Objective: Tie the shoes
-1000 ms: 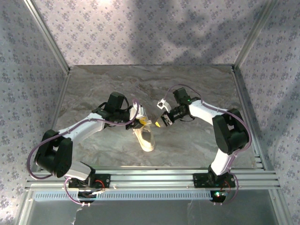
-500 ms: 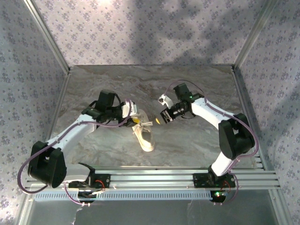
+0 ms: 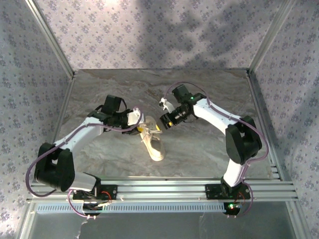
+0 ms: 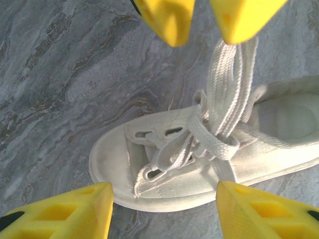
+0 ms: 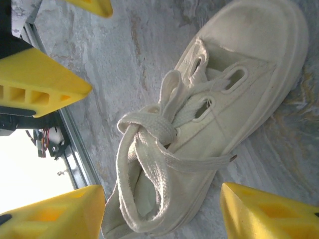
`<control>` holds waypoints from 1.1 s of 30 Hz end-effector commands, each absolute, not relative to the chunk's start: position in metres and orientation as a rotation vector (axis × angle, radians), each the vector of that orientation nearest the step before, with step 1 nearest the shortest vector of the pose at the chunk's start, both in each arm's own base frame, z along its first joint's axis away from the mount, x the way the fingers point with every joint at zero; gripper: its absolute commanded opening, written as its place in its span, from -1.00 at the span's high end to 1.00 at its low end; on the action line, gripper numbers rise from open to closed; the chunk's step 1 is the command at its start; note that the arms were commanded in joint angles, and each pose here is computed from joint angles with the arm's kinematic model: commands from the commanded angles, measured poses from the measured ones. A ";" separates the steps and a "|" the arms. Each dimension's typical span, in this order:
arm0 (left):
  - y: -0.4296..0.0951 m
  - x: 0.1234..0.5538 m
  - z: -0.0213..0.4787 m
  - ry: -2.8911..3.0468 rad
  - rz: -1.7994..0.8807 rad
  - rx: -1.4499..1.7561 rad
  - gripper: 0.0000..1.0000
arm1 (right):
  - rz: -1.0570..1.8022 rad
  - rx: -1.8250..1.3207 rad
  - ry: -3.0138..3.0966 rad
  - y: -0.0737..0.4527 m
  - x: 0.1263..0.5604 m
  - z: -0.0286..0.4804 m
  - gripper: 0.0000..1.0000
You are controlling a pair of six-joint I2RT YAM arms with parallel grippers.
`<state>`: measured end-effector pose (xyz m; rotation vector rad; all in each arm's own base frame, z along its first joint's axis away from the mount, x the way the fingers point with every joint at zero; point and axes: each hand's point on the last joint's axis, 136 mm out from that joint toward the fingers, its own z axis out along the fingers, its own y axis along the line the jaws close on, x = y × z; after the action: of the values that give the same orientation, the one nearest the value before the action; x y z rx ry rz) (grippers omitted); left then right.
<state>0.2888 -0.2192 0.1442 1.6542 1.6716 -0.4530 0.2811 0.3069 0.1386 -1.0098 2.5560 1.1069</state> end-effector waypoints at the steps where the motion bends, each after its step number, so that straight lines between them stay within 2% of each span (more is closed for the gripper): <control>1: -0.222 0.299 0.149 1.613 -0.430 1.719 -0.18 | 1.138 -0.991 2.658 0.309 0.271 0.131 -0.29; 8: -0.228 0.303 0.134 1.607 -0.493 1.810 -0.19 | 1.151 -1.024 2.674 0.314 0.264 0.128 -0.24; 11: -0.232 0.300 0.129 1.586 -0.535 1.858 -0.19 | 1.138 -1.042 2.689 0.312 0.262 0.126 -0.07; 16: -0.239 0.295 0.120 1.580 -0.571 1.937 -0.17 | 1.100 -1.078 2.710 0.311 0.261 0.122 0.41; 19: -0.248 0.293 0.118 1.553 -0.577 1.972 -0.19 | 1.085 -1.110 2.716 0.312 0.259 0.122 0.63; 25: -0.253 0.284 0.102 1.569 -0.613 2.047 -0.23 | 1.033 -1.140 2.717 0.310 0.260 0.120 0.81; 33: -0.256 0.281 0.091 1.583 -0.664 2.079 -0.20 | 0.972 -1.185 2.706 0.305 0.260 0.118 0.96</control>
<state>0.2879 -0.2499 0.0860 2.0470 1.6353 -0.6024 0.2616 0.3081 0.1160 -1.1415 2.7038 1.0167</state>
